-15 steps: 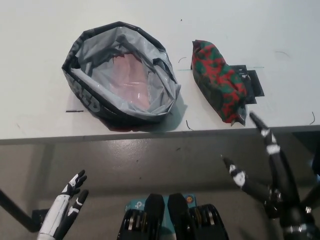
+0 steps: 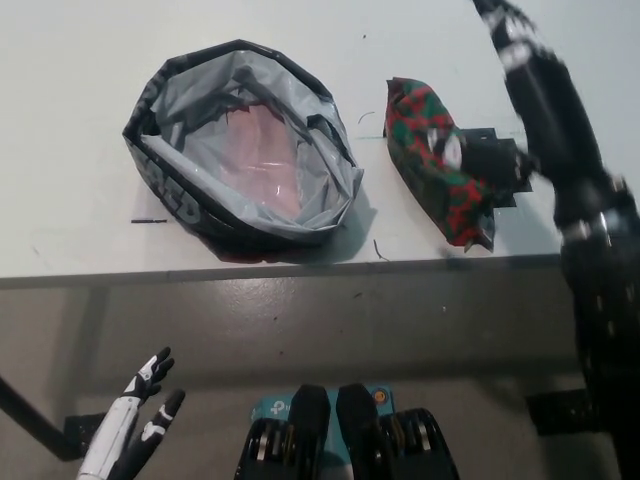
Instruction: The robot uses its right hand to pick up a bag of coffee beans and puts it in the black plastic bag, then the robot grabs the top of the bag and lifts it.
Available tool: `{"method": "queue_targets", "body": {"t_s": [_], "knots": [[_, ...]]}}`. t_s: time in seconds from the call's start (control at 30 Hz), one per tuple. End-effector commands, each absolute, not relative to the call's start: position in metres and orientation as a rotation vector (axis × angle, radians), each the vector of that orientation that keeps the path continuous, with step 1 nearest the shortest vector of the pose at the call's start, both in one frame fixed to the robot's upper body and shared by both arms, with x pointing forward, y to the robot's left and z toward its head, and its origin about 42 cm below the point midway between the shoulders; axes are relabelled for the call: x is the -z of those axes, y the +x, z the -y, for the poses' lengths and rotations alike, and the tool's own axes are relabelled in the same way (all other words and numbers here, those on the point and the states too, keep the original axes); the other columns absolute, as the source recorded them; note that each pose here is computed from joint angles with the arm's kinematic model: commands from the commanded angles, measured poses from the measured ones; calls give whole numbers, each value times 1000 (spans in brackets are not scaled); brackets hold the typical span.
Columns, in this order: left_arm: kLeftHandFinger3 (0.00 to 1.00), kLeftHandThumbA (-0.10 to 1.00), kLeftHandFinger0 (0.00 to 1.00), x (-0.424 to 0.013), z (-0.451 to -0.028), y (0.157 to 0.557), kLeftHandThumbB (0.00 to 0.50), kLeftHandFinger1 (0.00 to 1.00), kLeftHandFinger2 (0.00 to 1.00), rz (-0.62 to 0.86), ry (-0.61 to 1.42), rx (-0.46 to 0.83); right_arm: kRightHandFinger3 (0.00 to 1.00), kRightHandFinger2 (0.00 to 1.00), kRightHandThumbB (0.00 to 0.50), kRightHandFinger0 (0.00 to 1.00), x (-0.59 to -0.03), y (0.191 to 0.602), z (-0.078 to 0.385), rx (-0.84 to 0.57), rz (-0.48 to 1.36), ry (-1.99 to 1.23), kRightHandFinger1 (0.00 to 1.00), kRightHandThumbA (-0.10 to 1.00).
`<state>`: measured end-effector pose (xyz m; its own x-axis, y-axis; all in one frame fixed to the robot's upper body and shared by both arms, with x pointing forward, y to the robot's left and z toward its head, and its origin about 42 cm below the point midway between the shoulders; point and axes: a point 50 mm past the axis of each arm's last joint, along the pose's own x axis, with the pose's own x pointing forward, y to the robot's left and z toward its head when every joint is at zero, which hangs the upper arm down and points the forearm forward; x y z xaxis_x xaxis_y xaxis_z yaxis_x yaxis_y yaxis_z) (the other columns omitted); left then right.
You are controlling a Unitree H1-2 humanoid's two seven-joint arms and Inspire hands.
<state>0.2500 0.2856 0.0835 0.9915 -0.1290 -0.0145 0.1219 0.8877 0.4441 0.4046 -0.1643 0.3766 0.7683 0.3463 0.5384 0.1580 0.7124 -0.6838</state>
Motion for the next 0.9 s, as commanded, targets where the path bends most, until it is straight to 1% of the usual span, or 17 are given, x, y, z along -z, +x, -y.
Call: {"method": "queue_targets", "body": {"t_s": [0.0, 0.03, 0.1, 0.13, 0.17, 0.27, 0.4, 0.57, 0.6, 0.63, 0.87], "knots": [[1000, 937, 1000, -103, -284, 247, 250, 1000, 1000, 123, 500, 174, 1000, 1000, 464, 1000, -456, 469, 152, -74, 393, -997, 1000, 825], [1000, 947, 1000, -104, -284, 247, 249, 1000, 1000, 122, 503, 176, 1000, 1000, 469, 1000, -455, 477, 151, -65, 369, -1008, 1000, 844], [1000, 950, 1000, -104, -284, 247, 242, 1000, 1000, 121, 503, 179, 1000, 1000, 493, 1000, -451, 493, 148, -49, 313, -1034, 1000, 936], [1000, 961, 1000, -104, -284, 247, 240, 1000, 1000, 124, 501, 182, 1000, 1000, 494, 1000, -447, 503, 146, -40, 274, -1044, 1000, 981], [1000, 973, 1000, -104, -285, 247, 222, 1000, 1000, 126, 504, 184, 1000, 1000, 489, 1000, -445, 509, 145, -32, 253, -1050, 1000, 1000], [1000, 1000, 1000, -103, -284, 246, 184, 1000, 1000, 136, 513, 192, 1000, 1000, 499, 1000, -431, 530, 144, -5, 162, -1087, 1000, 1000], [1000, 1000, 1000, -102, -285, 246, 189, 1000, 1000, 134, 517, 197, 1000, 1000, 500, 1000, -414, 546, 142, -8, 76, -1117, 1000, 1000], [1000, 1000, 1000, -102, -284, 245, 179, 1000, 1000, 132, 516, 205, 1000, 1000, 500, 1000, -382, 565, 142, -50, -61, -1021, 1000, 1000], [1000, 1000, 1000, -102, -284, 244, 179, 1000, 1000, 133, 518, 205, 1000, 1000, 500, 1000, -380, 566, 142, -51, -68, -1019, 1000, 1000], [1000, 1000, 1000, -101, -285, 245, 193, 1000, 1000, 129, 518, 203, 1000, 1000, 500, 1000, -374, 568, 141, -60, -91, -996, 1000, 1000], [1000, 1000, 1000, -103, -285, 247, 191, 1000, 1000, 147, 518, 204, 1000, 1000, 500, 1000, -344, 571, 139, -94, -175, -901, 1000, 1000]]}}
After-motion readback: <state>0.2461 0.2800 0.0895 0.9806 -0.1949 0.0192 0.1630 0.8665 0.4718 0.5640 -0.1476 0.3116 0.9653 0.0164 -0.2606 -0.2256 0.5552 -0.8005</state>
